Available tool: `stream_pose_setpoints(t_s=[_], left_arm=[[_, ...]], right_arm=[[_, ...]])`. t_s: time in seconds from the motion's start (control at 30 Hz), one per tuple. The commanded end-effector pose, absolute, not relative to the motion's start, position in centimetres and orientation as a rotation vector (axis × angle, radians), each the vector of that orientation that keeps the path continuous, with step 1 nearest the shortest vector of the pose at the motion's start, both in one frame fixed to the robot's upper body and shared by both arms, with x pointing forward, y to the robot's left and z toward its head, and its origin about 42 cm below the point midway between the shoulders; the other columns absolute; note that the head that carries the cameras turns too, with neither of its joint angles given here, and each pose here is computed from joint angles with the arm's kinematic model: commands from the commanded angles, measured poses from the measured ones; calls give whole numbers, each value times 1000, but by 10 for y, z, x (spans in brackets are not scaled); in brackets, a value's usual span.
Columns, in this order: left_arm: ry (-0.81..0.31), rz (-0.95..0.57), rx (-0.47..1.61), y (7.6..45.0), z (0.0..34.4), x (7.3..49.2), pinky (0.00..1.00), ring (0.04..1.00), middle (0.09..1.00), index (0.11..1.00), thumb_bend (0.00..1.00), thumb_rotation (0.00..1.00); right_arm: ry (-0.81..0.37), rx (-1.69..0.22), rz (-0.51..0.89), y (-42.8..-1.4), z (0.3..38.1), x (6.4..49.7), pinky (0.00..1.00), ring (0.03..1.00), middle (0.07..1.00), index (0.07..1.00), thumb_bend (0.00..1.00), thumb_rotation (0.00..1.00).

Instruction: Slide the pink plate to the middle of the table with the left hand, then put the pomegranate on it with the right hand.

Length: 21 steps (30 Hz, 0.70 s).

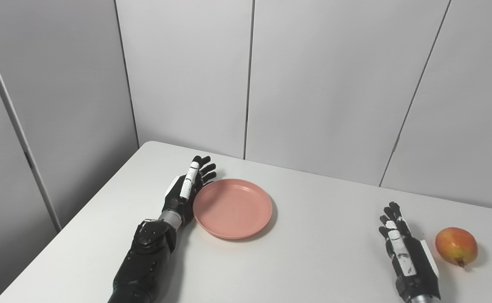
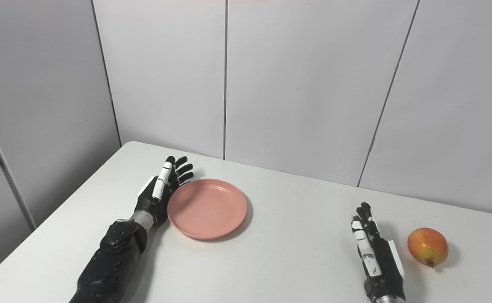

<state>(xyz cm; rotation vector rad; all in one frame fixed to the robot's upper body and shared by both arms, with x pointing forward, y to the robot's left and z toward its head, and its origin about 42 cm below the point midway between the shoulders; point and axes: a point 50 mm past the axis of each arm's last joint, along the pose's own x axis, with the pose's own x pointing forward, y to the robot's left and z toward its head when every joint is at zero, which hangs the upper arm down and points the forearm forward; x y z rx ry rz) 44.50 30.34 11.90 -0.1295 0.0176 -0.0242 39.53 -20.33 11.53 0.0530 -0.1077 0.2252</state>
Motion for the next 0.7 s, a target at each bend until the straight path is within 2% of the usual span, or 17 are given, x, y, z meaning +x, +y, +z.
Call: stream_pose_setpoints(t_s=[0.0, 0.3, 0.47, 0.67], left_arm=[[-23, -40, -120, 297, 136, 454, 924, 929, 925, 916, 600, 1000], [1, -76, -135, 273, 129, 449, 933, 941, 937, 929, 608, 1000], [3, -80, -148, 266, 126, 445, 918, 933, 928, 920, 574, 1000], [15, -113, -181, 254, 124, 439, 931, 932, 926, 920, 597, 1000]], right_arm=[[-116, 52, 222, -205, 115, 394, 1000, 991, 1000, 1000, 550, 802], [-110, 69, 222, -200, 115, 394, 1000, 990, 1000, 1000, 559, 781], [-104, 70, 222, -195, 116, 393, 999, 991, 1000, 1000, 563, 785], [-101, 78, 221, -189, 116, 393, 1000, 1000, 1000, 1000, 563, 784]])
